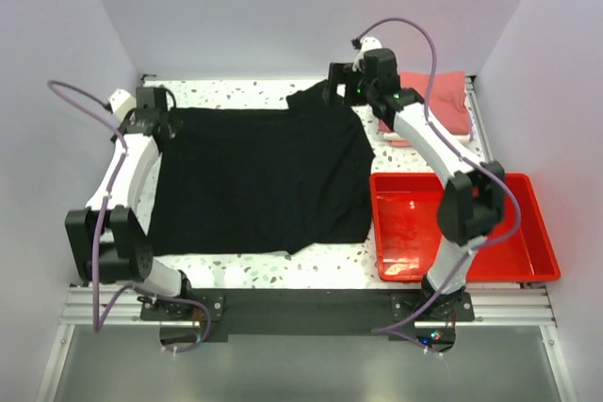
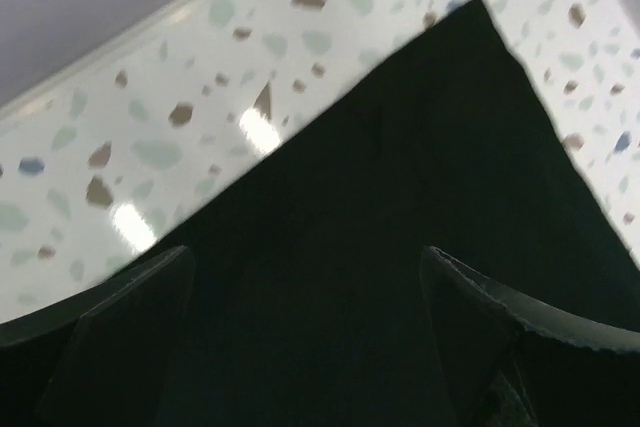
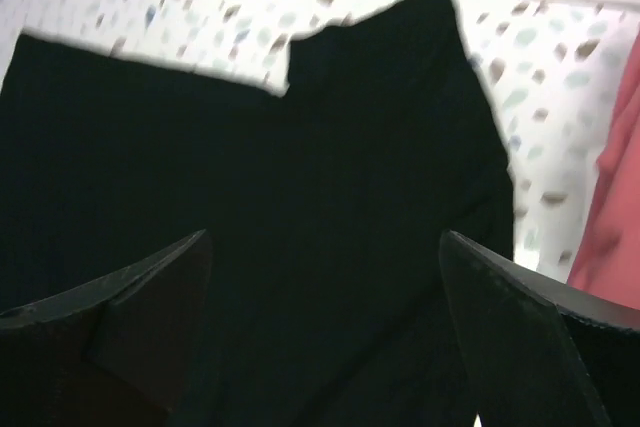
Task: Fold and stack the t-shirts
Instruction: Flatten the tshirt out
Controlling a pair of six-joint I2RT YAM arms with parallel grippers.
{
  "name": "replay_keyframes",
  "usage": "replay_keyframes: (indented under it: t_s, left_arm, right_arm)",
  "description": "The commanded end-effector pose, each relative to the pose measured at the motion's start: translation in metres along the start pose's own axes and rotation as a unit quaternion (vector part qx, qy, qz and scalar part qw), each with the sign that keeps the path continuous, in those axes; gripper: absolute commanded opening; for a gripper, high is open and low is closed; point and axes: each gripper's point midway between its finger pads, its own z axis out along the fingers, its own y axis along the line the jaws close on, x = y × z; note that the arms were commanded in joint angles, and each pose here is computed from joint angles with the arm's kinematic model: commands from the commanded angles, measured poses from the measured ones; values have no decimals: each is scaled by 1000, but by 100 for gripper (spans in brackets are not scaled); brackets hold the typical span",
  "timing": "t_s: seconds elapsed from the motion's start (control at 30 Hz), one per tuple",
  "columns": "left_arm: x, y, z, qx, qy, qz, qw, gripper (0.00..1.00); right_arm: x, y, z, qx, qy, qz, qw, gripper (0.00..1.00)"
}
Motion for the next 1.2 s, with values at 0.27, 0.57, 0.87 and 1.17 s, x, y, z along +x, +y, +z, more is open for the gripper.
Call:
replay_keyframes:
  t_s: [0.27, 0.57, 0.87, 1.17]
  left_arm:
    - [151, 69, -41, 129, 149, -3, 980, 100]
    - [165, 90, -11, 44, 151, 15, 987, 100]
    - [166, 96, 29, -31, 148, 39, 988, 100]
    - [166, 96, 65, -96, 167, 58, 980, 100]
  right_arm:
    - [179, 74, -106, -53, 139, -39, 988, 99]
    - [254, 58, -73, -8, 244, -52, 968, 99]
    - [266, 45, -28, 52, 276, -76, 957, 99]
    - [258, 49, 12, 44, 275, -84, 957, 99]
